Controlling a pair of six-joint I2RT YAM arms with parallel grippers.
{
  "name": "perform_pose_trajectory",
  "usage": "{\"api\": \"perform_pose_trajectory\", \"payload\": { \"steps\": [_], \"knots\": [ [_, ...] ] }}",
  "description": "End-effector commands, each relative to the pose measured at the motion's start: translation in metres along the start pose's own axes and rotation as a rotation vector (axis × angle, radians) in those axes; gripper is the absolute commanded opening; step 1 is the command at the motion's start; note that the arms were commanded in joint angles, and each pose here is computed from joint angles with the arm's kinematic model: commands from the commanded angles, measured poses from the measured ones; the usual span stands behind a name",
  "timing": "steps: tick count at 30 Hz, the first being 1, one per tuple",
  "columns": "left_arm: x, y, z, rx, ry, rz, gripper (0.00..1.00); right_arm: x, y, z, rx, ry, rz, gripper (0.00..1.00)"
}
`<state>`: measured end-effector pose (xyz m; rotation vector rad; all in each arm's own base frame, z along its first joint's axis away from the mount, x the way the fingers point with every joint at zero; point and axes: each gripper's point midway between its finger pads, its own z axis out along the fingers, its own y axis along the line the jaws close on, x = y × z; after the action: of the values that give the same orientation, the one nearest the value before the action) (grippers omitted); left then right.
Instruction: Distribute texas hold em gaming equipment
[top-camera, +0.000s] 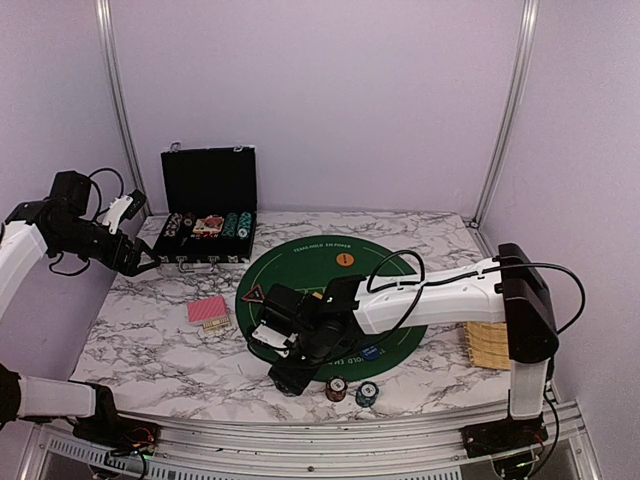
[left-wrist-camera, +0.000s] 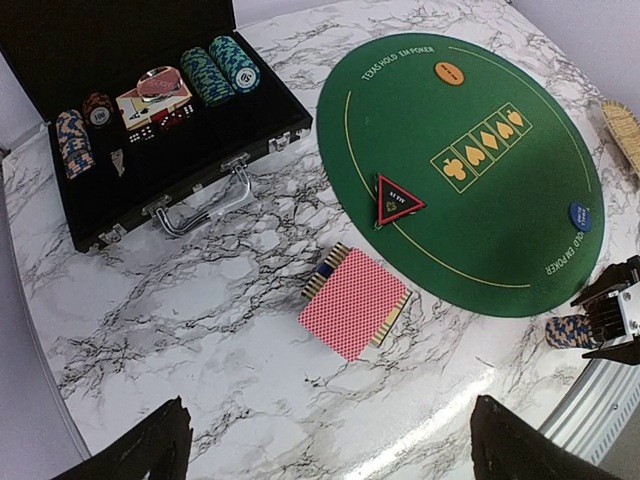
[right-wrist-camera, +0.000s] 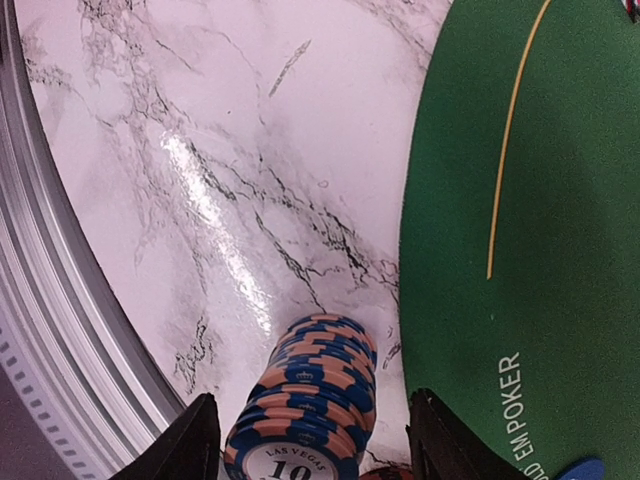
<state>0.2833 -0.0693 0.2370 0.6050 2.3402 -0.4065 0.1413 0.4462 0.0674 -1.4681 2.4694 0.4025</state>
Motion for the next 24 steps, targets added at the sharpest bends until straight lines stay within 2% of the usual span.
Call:
{"api": "perform_pose_trajectory", "payload": {
  "steps": [1, 6, 15, 24],
  "knots": [
    [-0.006, -0.003, -0.009, -0.008, -0.013, 0.02, 0.99, -0.007, 0.001, -0.003, -0.011, -0.02, -0.005, 0.63],
    [-0.005, -0.003, -0.01, -0.009, -0.014, 0.023, 0.99, -0.004, 0.002, -0.002, -0.016, -0.009, -0.007, 0.68],
    [-0.006, -0.003, -0.011, -0.015, -0.015, 0.026, 0.99, -0.001, 0.001, 0.0, -0.015, 0.0, -0.008, 0.64],
    [-0.006, -0.003, -0.011, -0.015, -0.015, 0.028, 0.99, 0.004, 0.001, 0.0, -0.017, 0.015, -0.015, 0.66]
  ]
}}
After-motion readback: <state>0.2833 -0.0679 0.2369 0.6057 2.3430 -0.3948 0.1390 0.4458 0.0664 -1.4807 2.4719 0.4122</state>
